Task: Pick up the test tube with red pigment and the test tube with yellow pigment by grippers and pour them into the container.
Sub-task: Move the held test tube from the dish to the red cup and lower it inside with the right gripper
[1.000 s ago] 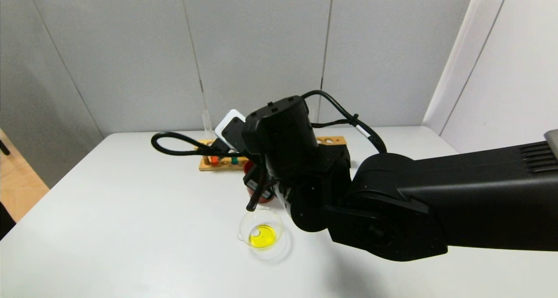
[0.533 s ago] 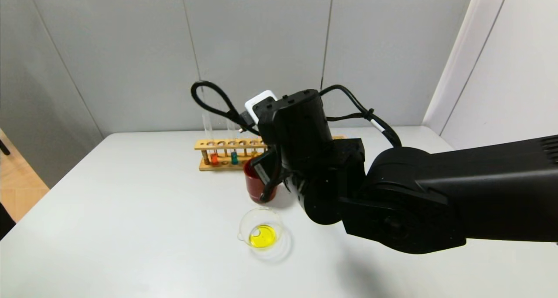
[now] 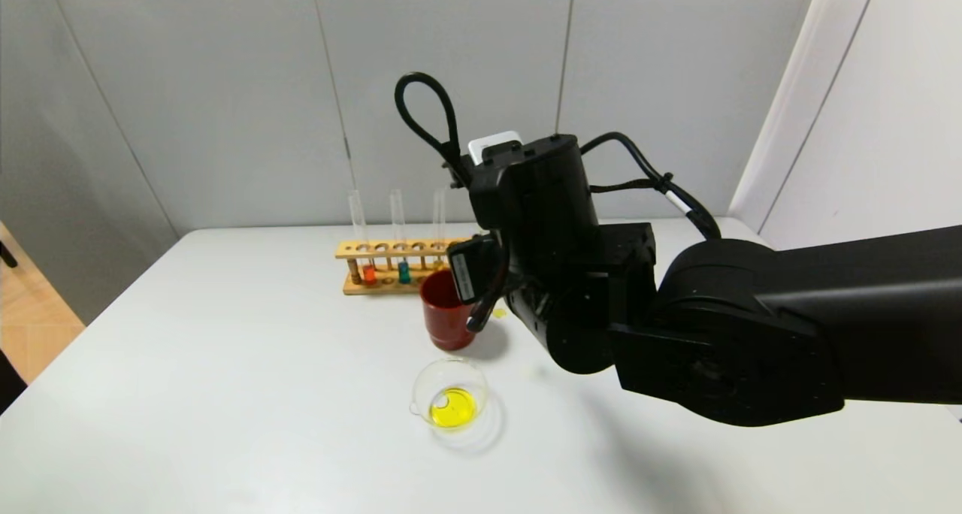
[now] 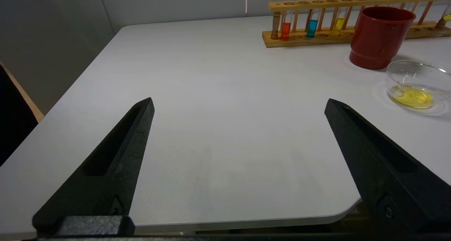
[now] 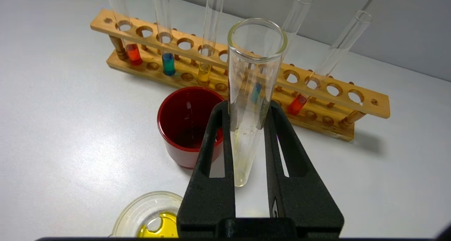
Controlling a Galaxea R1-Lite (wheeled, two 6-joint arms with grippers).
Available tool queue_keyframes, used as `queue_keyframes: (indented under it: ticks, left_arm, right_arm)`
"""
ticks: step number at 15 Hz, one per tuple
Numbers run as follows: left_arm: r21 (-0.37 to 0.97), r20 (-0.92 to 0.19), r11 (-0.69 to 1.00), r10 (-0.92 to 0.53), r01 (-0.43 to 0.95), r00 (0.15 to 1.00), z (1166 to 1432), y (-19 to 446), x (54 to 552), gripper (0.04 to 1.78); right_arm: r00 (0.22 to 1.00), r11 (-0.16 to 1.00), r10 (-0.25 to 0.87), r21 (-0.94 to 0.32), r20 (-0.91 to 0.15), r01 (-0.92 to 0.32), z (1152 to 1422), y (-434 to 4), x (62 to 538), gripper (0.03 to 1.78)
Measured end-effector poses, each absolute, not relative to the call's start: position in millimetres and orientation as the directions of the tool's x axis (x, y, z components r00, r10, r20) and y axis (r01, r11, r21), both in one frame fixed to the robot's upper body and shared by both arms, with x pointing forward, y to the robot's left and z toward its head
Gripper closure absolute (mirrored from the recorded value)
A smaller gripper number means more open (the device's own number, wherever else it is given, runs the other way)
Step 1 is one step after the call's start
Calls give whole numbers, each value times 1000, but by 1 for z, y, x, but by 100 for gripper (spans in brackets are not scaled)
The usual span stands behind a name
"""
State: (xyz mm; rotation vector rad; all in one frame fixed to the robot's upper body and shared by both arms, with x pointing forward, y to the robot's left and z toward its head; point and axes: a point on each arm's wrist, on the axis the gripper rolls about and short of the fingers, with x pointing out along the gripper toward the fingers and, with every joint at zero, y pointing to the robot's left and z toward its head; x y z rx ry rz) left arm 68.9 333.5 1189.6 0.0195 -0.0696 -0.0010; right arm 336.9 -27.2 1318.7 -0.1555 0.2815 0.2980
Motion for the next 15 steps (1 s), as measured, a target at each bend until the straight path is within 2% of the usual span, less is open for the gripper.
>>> queue_keyframes:
  ticks: [7,12,15]
  left_arm:
    - [20,70,1000,-1,0,998,1190,334,69,11]
    - [20,70,1000,-1,0,998,1190,334,69,11]
    - [20,70,1000,-1,0,998,1190,334,69,11]
  right_arm:
    - [930,954,263,-75,-258,-290,1335,-37,338,154]
    - [944,954,290,-34,-156,-298,1354,-33,343,154]
    - [925,935,347,-20,-156,-354,1353,-29,350,154]
